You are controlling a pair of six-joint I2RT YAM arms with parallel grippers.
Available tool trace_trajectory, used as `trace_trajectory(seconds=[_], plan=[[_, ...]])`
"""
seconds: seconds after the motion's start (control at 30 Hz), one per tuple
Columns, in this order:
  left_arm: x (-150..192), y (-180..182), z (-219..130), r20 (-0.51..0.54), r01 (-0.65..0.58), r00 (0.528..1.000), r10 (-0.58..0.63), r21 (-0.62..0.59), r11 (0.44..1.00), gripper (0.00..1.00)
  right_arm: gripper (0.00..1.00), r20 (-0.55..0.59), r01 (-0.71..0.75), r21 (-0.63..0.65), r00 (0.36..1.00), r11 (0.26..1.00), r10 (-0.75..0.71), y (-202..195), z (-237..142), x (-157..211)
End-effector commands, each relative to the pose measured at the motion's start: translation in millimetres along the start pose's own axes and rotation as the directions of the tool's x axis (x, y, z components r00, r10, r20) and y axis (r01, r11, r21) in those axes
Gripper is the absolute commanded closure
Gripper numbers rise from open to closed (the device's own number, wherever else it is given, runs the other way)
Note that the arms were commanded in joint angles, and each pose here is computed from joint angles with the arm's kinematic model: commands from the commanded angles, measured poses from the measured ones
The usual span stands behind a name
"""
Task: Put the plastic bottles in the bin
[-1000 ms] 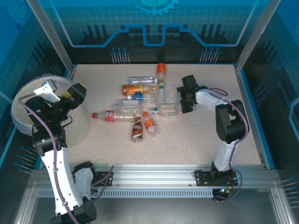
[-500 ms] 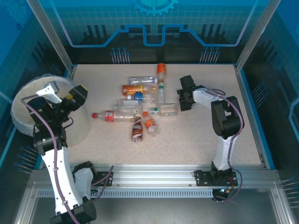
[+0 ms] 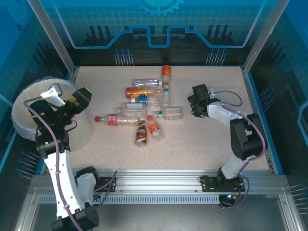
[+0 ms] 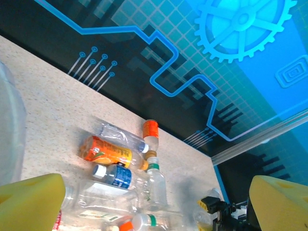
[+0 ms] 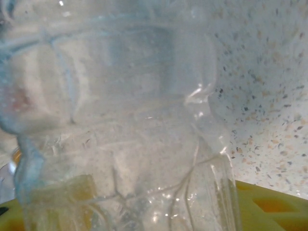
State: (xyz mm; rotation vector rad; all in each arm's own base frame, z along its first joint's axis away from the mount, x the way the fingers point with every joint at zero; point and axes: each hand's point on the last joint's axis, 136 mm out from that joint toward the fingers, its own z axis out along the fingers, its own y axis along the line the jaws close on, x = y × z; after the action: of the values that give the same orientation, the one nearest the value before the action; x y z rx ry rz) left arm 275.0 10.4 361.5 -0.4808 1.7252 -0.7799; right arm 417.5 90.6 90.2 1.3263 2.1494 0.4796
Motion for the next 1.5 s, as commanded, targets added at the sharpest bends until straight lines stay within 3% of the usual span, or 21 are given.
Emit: trace_trajectory(seconds=[0.0, 0.2, 0.43, 0.5, 0.6, 0.73, 0.97, 1.17, 1.33, 1.47], plan=[[6, -19, 7, -0.043, 0.063, 0.997, -0.058, 0.13, 0.99, 0.01, 0.51, 0.112, 0.236, -0.101, 0.968, 0.967, -0.224, 25, -32, -18], [25, -41, 22, -0.123, 0.056, 0.992, -0.032, 0.2, 0.978, 0.01, 0.52, 0.157, 0.497, -0.241, 0.868, 0.834, -0.472, 48, -78, -10], [59, -76, 51, -0.213, 0.077, 0.977, -0.009, 0.315, 0.946, 0.01, 0.52, 0.187, 0.639, -0.396, 0.759, 0.659, -0.624, 68, -110, 14], [68, -81, 59, -0.234, 0.078, 0.972, 0.0, 0.323, 0.943, 0.01, 0.5, 0.195, 0.669, -0.498, 0.706, 0.552, -0.681, 80, -123, 32], [81, -89, 70, -0.256, 0.078, 0.967, 0.013, 0.342, 0.937, 0.01, 0.52, 0.206, 0.679, -0.597, 0.644, 0.426, -0.737, 89, -141, 56], [102, -107, 85, -0.295, 0.071, 0.954, 0.055, 0.401, 0.913, 0.01, 0.55, 0.182, 0.642, -0.696, 0.591, 0.321, -0.786, 93, -164, 84], [139, -145, 106, -0.356, 0.061, 0.922, 0.153, 0.521, 0.851, 0.01, 0.56, 0.244, 0.607, -0.786, 0.479, 0.118, -0.843, 103, -212, 128], [159, -174, 111, -0.352, 0.07, 0.914, 0.203, 0.629, 0.774, 0.01, 0.57, 0.253, 0.528, -0.849, 0.447, 0.025, -0.858, 114, -246, 151], [162, -191, 108, -0.334, 0.088, 0.916, 0.221, 0.705, 0.703, 0.01, 0.57, 0.254, 0.509, -0.861, 0.422, -0.005, -0.87, 118, -257, 163], [162, -193, 116, -0.351, 0.11, 0.914, 0.205, 0.698, 0.707, 0.01, 0.56, 0.234, 0.509, -0.86, 0.405, 0.005, -0.884, 120, -257, 172]])
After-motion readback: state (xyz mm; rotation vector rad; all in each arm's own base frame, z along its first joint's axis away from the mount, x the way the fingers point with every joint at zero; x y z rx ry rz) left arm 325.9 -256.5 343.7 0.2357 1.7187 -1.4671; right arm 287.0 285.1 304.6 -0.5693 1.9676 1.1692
